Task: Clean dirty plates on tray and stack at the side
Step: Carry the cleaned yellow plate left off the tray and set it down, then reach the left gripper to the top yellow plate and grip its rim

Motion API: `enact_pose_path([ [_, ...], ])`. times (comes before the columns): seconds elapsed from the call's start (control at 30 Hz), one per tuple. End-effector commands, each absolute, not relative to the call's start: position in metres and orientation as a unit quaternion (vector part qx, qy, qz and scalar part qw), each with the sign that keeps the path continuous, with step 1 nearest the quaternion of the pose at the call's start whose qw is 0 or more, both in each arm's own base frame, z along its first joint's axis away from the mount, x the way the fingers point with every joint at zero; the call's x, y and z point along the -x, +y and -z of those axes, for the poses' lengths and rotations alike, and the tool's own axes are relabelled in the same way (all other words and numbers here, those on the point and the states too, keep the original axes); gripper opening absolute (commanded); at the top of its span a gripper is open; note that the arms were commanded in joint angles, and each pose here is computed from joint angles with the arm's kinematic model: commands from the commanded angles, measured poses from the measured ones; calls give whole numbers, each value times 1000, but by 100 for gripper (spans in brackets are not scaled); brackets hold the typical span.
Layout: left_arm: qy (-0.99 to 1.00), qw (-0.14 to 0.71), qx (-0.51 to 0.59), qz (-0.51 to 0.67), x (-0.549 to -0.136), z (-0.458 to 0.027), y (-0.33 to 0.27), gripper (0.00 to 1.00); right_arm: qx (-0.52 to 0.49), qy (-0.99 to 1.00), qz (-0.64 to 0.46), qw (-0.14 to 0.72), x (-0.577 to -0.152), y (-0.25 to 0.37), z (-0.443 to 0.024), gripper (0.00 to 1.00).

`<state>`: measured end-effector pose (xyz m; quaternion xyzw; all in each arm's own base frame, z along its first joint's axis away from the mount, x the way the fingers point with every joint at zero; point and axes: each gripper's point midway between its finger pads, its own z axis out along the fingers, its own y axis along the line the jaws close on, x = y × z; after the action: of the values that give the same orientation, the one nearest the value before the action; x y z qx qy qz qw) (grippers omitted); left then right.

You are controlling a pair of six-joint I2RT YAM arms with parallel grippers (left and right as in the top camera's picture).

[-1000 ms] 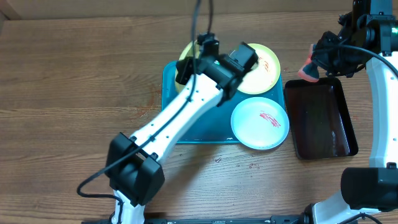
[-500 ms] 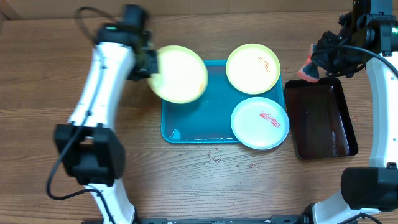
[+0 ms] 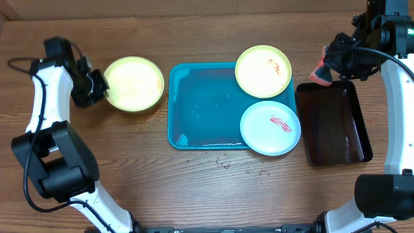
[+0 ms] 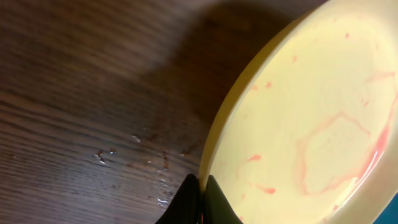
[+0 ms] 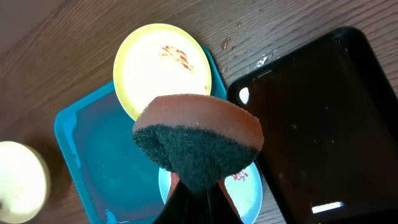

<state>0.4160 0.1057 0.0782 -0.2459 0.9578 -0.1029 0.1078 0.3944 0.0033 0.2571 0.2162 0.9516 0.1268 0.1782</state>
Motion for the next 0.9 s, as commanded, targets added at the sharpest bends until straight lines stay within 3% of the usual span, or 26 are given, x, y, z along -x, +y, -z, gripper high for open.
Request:
enact_pose_path([
  [0.0,952,107,261,121,-405,-67,103,4,-215,949,-124,195,-393,1,-268,4],
  [0.3,951,97,280,90,-388,-26,109,4,-215,949,-124,194,-393,1,-267,4],
  [0.33,951,97,281,81,-387,-26,111,8,-215,949,-124,194,-392,1,-267,4],
  [0.43,953,97,279,66,-386,-25,116,35,-214,950,-124,193,-392,1,-267,4],
  [0.5,956,99,268,66,-387,-26,116,42,-214,950,-123,193,-392,1,-267,4],
  [0.73,965,93,234,73,-400,-62,100,44,-214,950,-123,192,-391,1,-267,4],
  [0.87,975,89,188,85,-413,-94,60,44,-214,950,-123,192,-391,1,-267,4],
])
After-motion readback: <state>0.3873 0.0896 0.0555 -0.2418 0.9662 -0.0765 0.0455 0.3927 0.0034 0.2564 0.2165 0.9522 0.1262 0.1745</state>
